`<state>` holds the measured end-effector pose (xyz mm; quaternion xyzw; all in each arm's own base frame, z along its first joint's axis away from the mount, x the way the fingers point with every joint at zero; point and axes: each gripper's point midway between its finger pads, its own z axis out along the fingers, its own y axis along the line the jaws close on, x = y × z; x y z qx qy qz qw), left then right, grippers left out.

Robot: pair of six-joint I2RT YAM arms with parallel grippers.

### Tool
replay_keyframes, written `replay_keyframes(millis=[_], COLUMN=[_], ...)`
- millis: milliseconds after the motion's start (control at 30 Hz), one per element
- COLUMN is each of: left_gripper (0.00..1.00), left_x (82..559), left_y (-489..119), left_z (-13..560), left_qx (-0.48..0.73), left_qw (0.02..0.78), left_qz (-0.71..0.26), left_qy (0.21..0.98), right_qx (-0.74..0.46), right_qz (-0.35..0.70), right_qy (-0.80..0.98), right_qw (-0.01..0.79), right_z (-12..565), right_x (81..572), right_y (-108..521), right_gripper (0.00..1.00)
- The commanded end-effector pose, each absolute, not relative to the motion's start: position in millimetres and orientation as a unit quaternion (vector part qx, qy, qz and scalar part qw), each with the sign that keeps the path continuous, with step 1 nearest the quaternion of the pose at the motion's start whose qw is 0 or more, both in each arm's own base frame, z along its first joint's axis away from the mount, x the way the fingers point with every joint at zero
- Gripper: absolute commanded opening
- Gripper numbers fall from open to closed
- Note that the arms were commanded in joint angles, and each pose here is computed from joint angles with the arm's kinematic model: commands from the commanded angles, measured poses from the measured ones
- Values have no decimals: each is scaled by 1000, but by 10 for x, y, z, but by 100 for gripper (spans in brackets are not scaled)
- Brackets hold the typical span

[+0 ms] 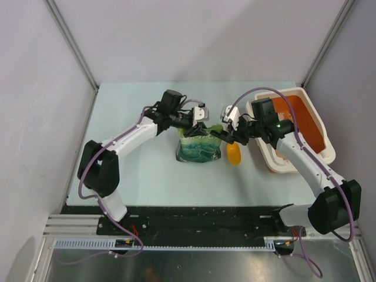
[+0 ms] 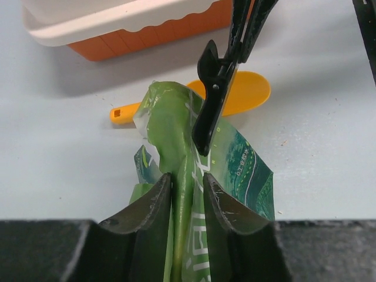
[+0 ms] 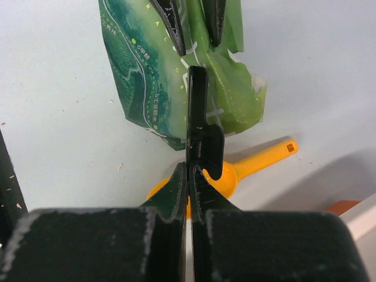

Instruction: Fill the litter box with clean litter

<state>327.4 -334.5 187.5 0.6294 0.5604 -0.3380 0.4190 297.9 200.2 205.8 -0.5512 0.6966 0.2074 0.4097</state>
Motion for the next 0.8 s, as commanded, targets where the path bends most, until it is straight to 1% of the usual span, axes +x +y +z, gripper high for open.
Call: replay_keyframes(millis=[0,133,167,233,333,367,467,633,767], left_gripper=[31,26,22,20,29,38,45,46,37], left_x=[3229,3165,3161,3125,3121,3106,3081,3085,3089], left_y=[-3431,-3462,-3461,-3485,-3501,-3511,-3516,-3510,-3507], left_z=[1999,2013,2005,2028,2033,2036,2047,2014,1978], left_qx=[632,621,619,616,608,606,603,603,604], left_qw=[419,406,403,398,390,387,381,378,376], left_qz=[-356,-382,-387,-400,-414,-421,-431,-431,-429], left_qy=[546,551,552,549,554,553,552,555,556], right_qx=[-553,-559,-557,-550,-539,-536,-530,-516,-504], right_qz=[189,185,186,184,180,179,179,192,211], right_qy=[679,672,671,676,681,683,685,687,687], right_qw=[444,449,452,455,462,463,467,475,479], right_z=[2264,2267,2277,2269,2275,2275,2278,2322,2369], right_x=[3142,3165,3175,3223,3298,3314,3351,3384,3381], right_y=[2097,2167,2180,2196,2211,2204,2202,2216,2248], right_gripper=[0,0,0,0,0,0,0,0,0])
